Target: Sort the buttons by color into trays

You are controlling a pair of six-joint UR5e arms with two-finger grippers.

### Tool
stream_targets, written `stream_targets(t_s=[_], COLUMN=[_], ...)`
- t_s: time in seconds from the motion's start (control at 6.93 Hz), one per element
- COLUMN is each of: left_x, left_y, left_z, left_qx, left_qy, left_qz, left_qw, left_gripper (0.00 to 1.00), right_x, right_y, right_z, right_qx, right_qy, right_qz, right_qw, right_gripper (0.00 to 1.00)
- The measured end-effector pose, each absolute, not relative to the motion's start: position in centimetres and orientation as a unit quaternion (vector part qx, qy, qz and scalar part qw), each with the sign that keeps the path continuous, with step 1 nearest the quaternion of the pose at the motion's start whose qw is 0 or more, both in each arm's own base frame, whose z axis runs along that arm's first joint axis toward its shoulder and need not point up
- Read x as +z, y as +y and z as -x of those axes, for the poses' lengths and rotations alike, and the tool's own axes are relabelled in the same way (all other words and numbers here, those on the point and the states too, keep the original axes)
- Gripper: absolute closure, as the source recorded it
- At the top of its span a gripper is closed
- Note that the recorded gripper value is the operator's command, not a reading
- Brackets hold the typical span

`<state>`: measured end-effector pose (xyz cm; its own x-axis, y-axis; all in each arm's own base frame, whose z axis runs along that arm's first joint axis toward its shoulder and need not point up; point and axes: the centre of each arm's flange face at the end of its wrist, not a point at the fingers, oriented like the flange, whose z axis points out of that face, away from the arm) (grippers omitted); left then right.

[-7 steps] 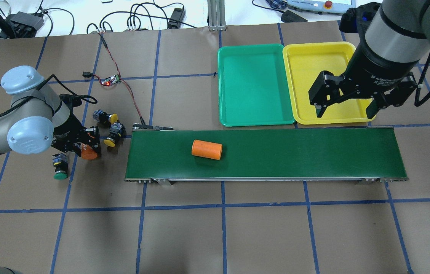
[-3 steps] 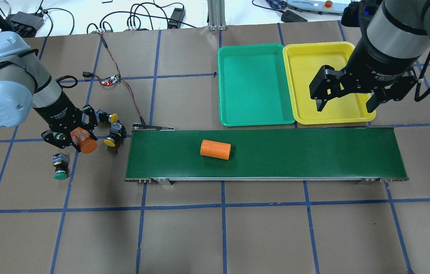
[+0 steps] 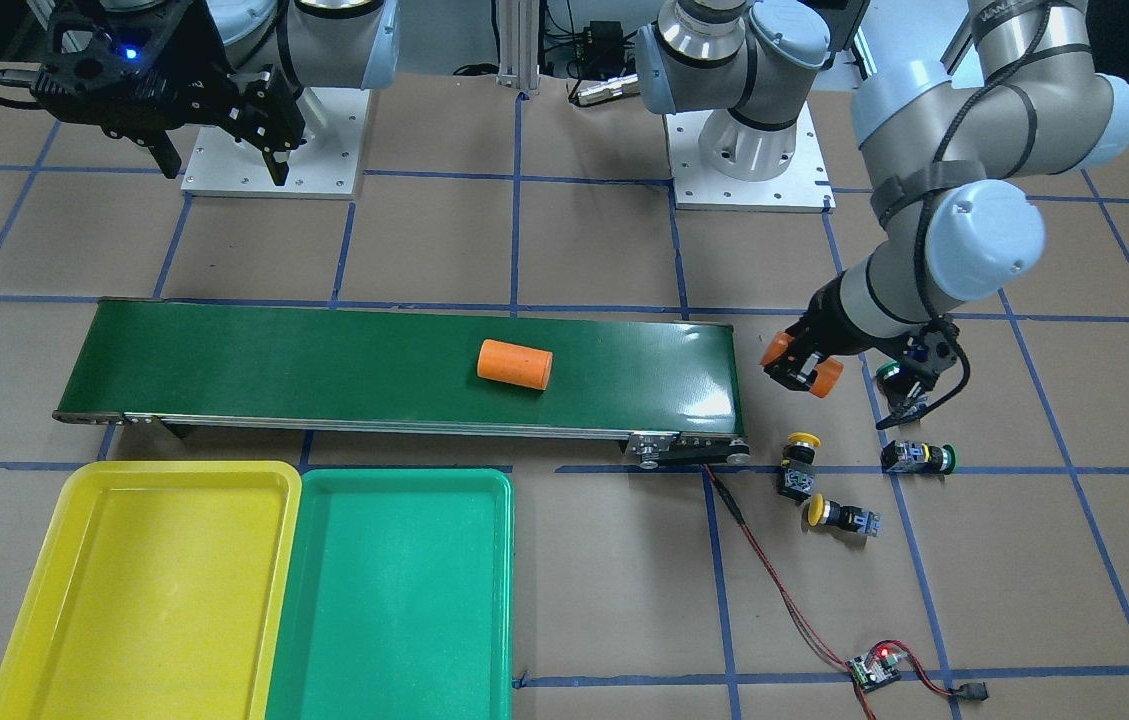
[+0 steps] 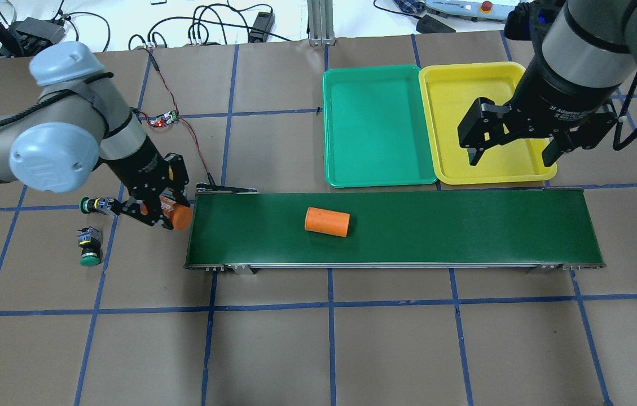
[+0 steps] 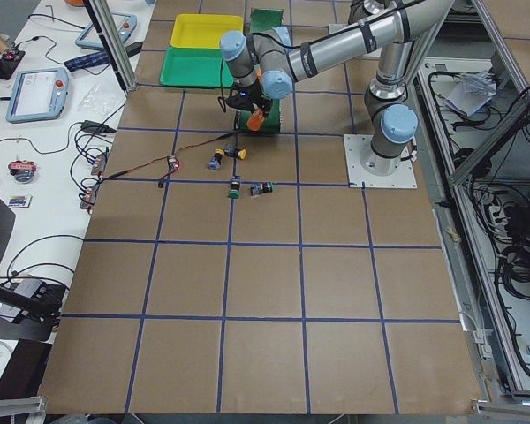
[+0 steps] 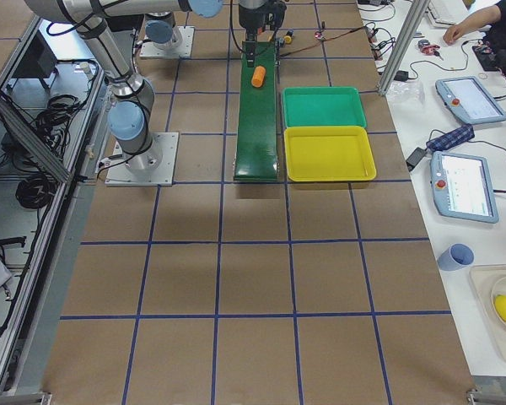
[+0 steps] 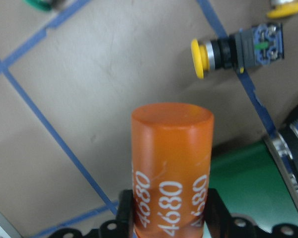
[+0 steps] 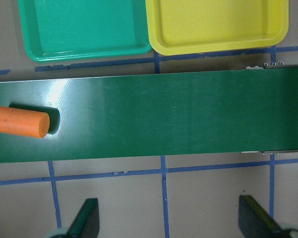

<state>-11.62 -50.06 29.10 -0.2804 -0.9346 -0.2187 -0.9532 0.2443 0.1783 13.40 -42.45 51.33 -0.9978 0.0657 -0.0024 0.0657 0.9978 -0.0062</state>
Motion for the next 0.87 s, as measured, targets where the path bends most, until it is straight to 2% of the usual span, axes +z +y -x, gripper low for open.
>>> stream_targets(t_s=[0.29, 0.43, 0.58, 0.72, 0.87], left_x=[28.3, 27.9, 27.2, 26.2, 25.5], left_y=[-49.7, -49.8, -49.6, -49.2, -49.4], left_z=[15.5, 16.4, 16.9, 17.0, 16.9], left_qx=[0.151, 0.164, 0.174, 0.175, 0.168], left_qy=[0.721, 0.69, 0.677, 0.677, 0.683], left_qz=[0.675, 0.704, 0.715, 0.715, 0.711], left_qw=[0.032, 0.023, 0.024, 0.025, 0.016], left_gripper=[0.94, 0.77, 0.66, 0.32, 0.04], right_x=[51.3, 51.3, 51.4, 51.4, 51.4], right_y=[-42.4, -42.5, -42.5, -42.5, -42.5], right_z=[-13.4, -13.4, -13.4, -13.4, -13.4], right_qx=[-0.003, -0.004, -0.006, -0.007, -0.007], right_qy=[0.999, 0.999, 0.999, 0.999, 0.999], right_qz=[-0.033, -0.034, -0.033, -0.033, -0.032], right_qw=[0.001, 0.001, 0.002, 0.002, 0.002], right_gripper=[0.0, 0.0, 0.0, 0.0, 0.0])
